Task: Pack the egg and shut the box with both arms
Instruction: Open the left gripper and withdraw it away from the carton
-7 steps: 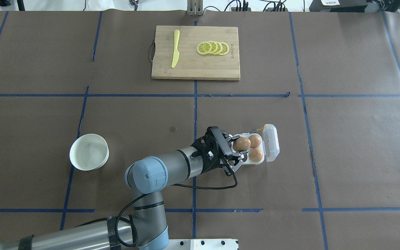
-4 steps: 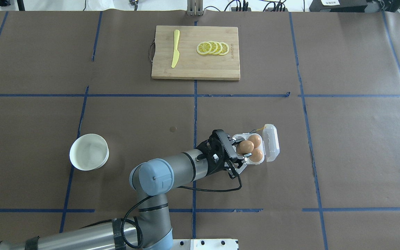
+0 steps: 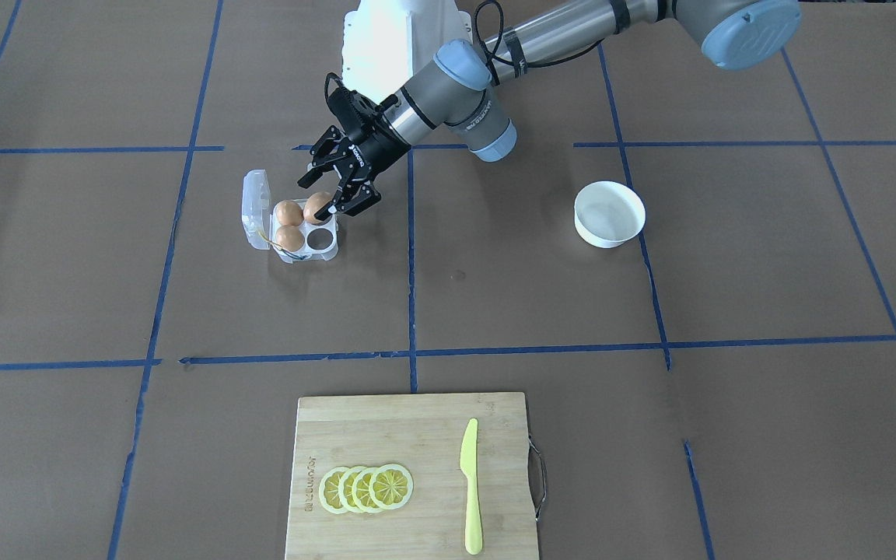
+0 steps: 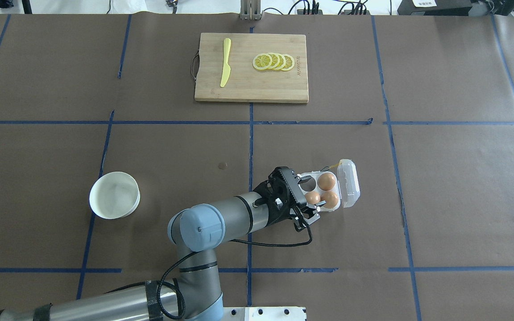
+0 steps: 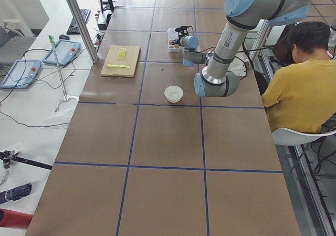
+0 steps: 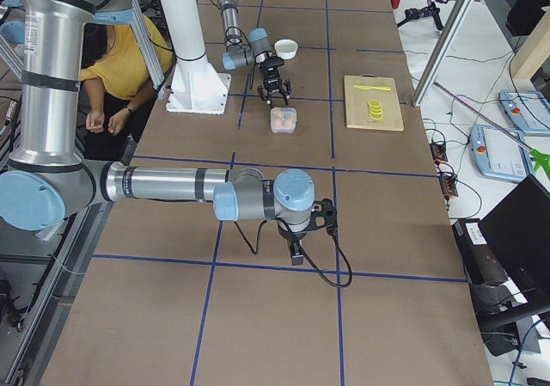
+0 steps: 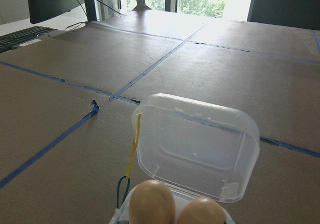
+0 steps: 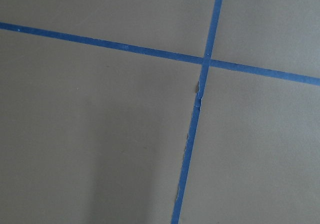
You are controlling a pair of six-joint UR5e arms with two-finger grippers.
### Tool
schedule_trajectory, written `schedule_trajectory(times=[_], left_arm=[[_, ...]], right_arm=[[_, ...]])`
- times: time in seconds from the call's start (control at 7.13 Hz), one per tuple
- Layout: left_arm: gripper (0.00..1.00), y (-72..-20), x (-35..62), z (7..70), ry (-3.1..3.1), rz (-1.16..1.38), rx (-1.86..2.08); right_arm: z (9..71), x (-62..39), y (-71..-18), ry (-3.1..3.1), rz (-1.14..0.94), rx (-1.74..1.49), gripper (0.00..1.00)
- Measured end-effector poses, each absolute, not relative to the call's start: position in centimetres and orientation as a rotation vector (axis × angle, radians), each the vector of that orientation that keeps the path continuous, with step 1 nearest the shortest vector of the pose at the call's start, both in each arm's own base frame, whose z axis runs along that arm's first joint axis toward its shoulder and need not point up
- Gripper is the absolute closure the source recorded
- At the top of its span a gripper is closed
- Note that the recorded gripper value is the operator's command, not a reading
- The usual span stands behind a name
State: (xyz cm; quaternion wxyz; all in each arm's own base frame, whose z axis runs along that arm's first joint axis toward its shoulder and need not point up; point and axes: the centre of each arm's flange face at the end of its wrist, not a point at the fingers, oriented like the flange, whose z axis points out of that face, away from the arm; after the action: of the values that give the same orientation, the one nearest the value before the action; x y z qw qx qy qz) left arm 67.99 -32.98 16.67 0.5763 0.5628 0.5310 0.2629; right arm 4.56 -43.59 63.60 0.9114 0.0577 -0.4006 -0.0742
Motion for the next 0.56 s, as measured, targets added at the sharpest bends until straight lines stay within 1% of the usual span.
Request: schedule_trajectory(times=[0.28, 0.56], left_arm=[[0.00, -33.2, 67.6, 16.2, 1.250, 0.611, 1.322], [0.00, -35.3, 65.7, 14.9, 1.266, 0.622, 1.311]], right_arm=[[63.6, 4.6, -43.6, -0.826, -0.152, 0.119, 0.00], [63.6, 4.6, -43.5, -0.825, -0.152, 0.118, 0.00]])
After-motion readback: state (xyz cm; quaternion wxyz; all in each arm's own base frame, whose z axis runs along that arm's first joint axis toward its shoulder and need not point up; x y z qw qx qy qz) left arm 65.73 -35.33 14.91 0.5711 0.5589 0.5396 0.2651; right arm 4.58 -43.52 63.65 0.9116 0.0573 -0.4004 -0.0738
